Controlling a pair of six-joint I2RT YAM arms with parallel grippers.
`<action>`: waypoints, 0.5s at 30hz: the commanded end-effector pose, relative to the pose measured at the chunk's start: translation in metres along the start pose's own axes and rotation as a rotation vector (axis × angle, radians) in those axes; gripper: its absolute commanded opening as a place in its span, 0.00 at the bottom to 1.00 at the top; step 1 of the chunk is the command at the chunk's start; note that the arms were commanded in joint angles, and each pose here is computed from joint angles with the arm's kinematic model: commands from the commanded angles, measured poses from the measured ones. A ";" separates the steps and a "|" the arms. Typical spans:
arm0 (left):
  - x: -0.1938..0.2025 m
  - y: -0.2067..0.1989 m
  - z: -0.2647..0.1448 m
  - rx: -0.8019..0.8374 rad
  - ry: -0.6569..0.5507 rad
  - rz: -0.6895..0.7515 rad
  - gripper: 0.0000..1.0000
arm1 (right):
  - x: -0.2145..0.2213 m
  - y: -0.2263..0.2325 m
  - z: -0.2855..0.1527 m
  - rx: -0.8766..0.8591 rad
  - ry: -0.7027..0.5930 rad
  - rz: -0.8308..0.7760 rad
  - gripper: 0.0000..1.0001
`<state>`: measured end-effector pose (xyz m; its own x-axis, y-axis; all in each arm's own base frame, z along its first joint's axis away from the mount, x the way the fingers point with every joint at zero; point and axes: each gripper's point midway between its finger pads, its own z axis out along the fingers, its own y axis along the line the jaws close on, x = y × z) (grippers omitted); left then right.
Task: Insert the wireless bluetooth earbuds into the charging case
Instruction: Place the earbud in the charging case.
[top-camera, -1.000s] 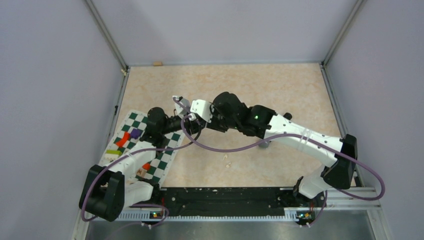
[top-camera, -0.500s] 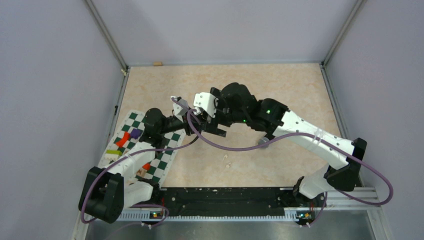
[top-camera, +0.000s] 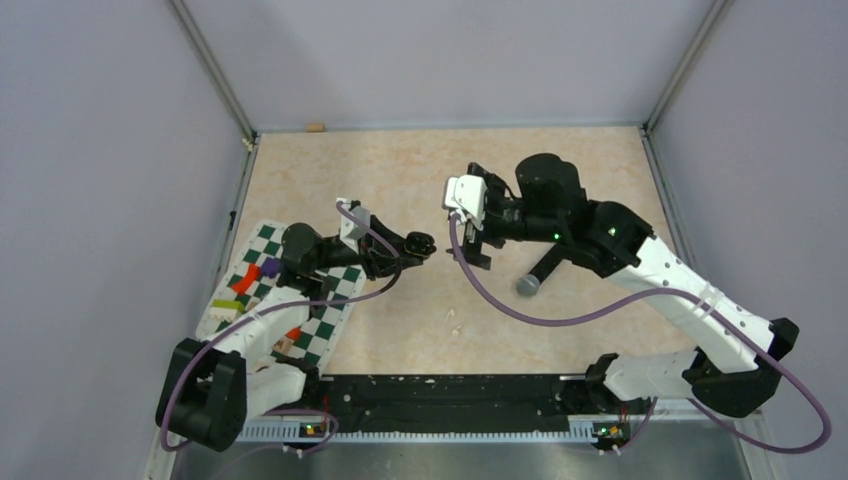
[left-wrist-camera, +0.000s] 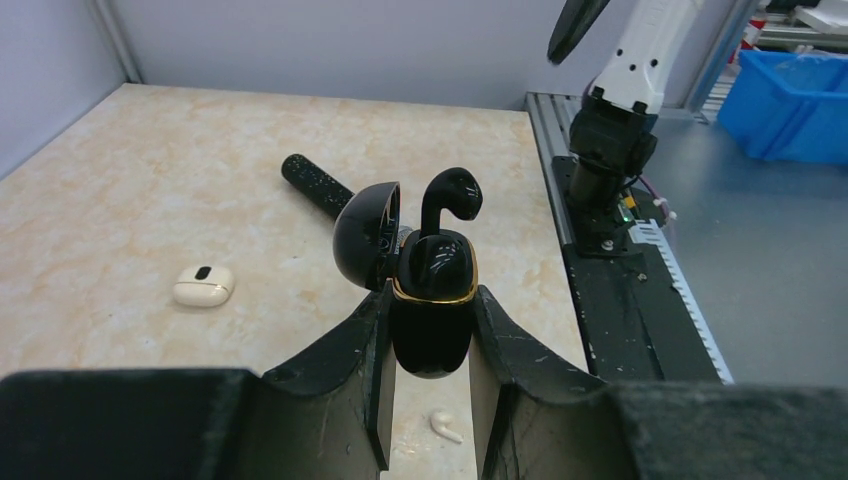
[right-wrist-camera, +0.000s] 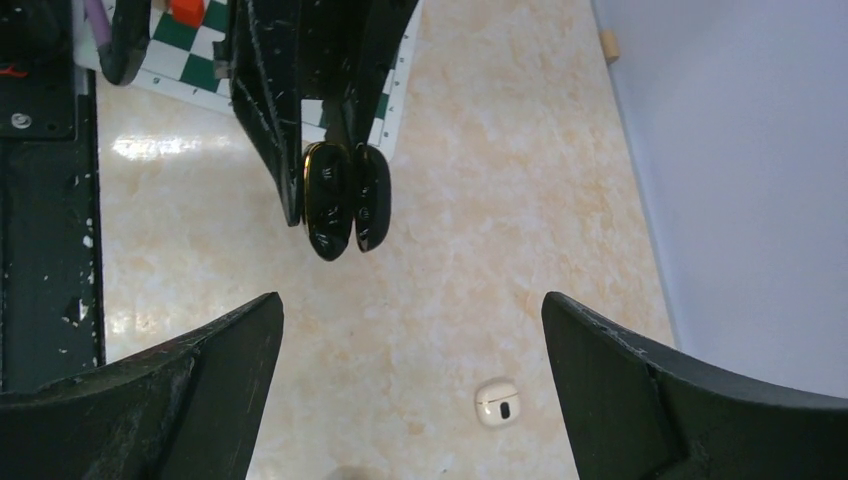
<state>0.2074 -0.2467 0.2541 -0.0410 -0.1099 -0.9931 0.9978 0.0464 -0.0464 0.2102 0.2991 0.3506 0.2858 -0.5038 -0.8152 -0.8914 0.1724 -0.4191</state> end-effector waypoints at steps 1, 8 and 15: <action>-0.010 -0.020 -0.002 0.100 -0.001 0.053 0.00 | 0.000 0.017 0.012 -0.086 -0.074 -0.043 0.99; -0.003 -0.027 -0.001 0.146 0.019 0.044 0.00 | -0.009 0.026 0.030 -0.152 -0.117 0.045 0.99; -0.002 -0.027 -0.002 0.146 0.026 0.043 0.00 | -0.006 0.018 0.045 -0.124 -0.090 0.118 0.99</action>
<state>0.1851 -0.2460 0.2506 -0.0515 -0.0771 -0.9957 0.9963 -0.0720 -0.0459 0.1988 0.3322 0.3027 0.2032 -0.4775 -0.8548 -0.9616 0.0674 -0.2662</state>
